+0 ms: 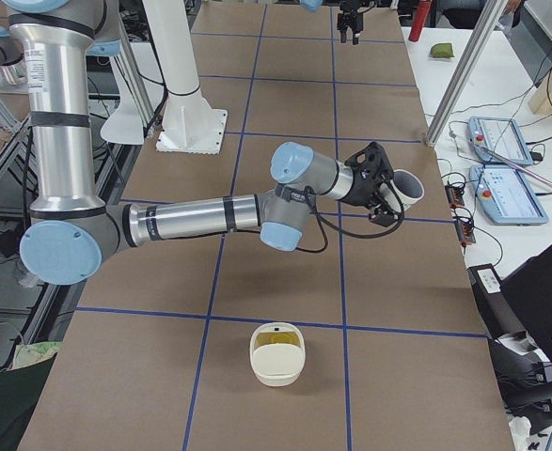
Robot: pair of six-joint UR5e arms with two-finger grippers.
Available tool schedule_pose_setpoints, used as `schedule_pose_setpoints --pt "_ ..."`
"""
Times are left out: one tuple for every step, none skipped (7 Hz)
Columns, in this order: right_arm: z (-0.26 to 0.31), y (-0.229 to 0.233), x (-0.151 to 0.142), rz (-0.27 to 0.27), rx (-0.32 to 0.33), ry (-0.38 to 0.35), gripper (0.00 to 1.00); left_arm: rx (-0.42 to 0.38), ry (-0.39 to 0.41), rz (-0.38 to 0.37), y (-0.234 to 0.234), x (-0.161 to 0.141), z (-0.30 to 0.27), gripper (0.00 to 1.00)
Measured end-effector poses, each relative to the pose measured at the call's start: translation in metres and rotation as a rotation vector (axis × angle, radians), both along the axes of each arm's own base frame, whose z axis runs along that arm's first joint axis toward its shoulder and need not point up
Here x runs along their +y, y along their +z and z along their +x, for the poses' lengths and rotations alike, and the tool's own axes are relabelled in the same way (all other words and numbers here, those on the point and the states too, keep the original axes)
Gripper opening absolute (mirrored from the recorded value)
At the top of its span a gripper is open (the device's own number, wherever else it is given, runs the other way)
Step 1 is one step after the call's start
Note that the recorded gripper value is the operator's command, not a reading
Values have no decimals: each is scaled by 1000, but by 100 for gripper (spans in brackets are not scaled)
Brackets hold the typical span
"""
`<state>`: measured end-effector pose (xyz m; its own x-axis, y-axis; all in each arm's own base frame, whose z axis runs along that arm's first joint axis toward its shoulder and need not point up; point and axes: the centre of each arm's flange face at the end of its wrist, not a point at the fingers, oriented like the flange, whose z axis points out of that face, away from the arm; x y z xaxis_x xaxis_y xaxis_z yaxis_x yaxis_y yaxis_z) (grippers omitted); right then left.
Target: Left arm hands cup to right arm to dump lemon
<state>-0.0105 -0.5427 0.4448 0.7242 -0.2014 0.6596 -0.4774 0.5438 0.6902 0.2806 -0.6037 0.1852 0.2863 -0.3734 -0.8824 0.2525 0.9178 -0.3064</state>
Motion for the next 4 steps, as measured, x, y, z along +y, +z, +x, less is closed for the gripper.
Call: schedule_pose_setpoints --pt "-51 -20 -19 8 52 -1 11 -2 1 1 2 0 0 100" --pt "-110 -42 -33 14 102 6 14 -2 2 2 2 0 0 100" --pt "-170 -67 -40 16 162 21 16 -3 3 2 3 0 1 100" --pt "-226 -96 -41 21 223 35 16 -3 3 1 3 0 1 100"
